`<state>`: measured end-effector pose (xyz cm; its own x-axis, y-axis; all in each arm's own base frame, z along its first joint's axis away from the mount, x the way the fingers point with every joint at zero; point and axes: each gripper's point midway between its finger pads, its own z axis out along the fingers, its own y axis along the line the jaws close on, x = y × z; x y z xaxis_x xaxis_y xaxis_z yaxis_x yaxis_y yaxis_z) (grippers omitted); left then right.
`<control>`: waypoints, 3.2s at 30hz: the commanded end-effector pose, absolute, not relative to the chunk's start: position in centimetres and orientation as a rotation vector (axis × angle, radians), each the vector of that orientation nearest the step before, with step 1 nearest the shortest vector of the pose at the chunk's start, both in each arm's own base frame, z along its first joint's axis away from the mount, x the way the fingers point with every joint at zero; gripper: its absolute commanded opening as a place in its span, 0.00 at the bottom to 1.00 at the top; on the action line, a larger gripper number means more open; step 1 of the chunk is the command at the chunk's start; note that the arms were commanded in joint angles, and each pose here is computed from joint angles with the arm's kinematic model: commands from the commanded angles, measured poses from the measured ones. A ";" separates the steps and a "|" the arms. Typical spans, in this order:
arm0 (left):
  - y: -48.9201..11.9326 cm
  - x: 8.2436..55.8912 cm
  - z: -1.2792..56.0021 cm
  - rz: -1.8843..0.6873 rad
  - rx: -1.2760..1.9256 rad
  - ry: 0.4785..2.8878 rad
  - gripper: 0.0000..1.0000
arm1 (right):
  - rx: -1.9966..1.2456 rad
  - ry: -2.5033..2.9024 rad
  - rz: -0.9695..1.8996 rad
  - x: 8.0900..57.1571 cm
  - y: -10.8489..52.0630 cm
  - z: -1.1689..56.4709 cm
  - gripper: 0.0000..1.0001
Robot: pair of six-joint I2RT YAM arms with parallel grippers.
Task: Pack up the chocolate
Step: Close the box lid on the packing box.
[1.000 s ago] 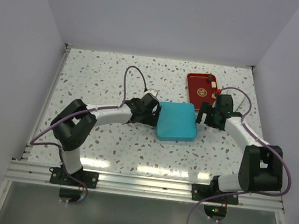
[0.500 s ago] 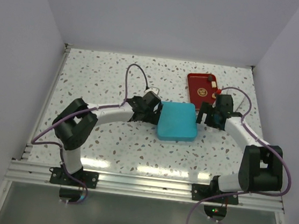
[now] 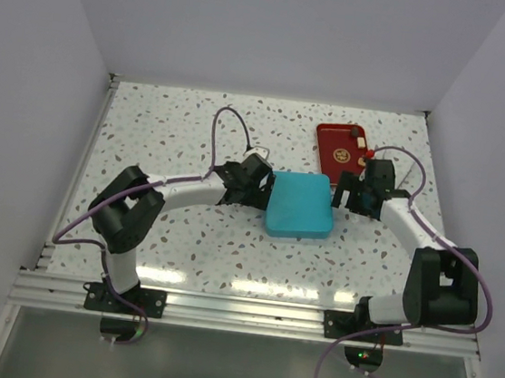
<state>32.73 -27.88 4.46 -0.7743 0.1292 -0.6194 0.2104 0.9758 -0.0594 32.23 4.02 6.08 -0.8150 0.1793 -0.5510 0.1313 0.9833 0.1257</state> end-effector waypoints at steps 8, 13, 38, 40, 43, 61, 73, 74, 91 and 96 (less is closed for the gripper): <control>-31.2 33.9 7.8 -0.337 0.219 2.349 1.00 | 0.168 2.494 0.250 32.9 6.2 7.3 0.98; -31.8 33.8 8.3 -0.391 0.227 2.331 1.00 | 0.160 2.487 0.283 33.0 6.7 7.5 0.98; -33.3 34.6 9.7 -0.462 0.223 2.277 1.00 | 0.159 2.442 0.300 34.0 6.9 9.0 0.98; -33.3 34.7 9.8 -0.462 0.222 2.272 1.00 | 0.158 2.437 0.301 34.1 6.9 9.2 0.98; -33.4 34.8 10.1 -0.461 0.222 2.269 1.00 | 0.160 2.428 0.301 34.3 6.9 9.6 0.98; -33.1 35.0 9.5 -0.428 0.223 2.281 1.00 | 0.159 2.425 0.308 34.5 7.0 9.6 0.98; -31.0 34.5 7.9 -0.314 0.189 2.330 1.00 | 0.152 2.403 0.301 34.4 6.9 10.8 0.98; -30.8 34.5 8.0 -0.316 0.178 2.326 1.00 | 0.153 2.394 0.301 34.2 6.9 11.1 0.98; -32.7 32.8 11.0 -0.584 0.215 2.226 1.00 | 0.133 2.426 0.445 31.8 8.6 10.1 0.94; -34.6 31.7 12.6 -0.770 0.258 2.150 1.00 | 0.123 2.432 0.520 31.7 9.6 9.9 0.95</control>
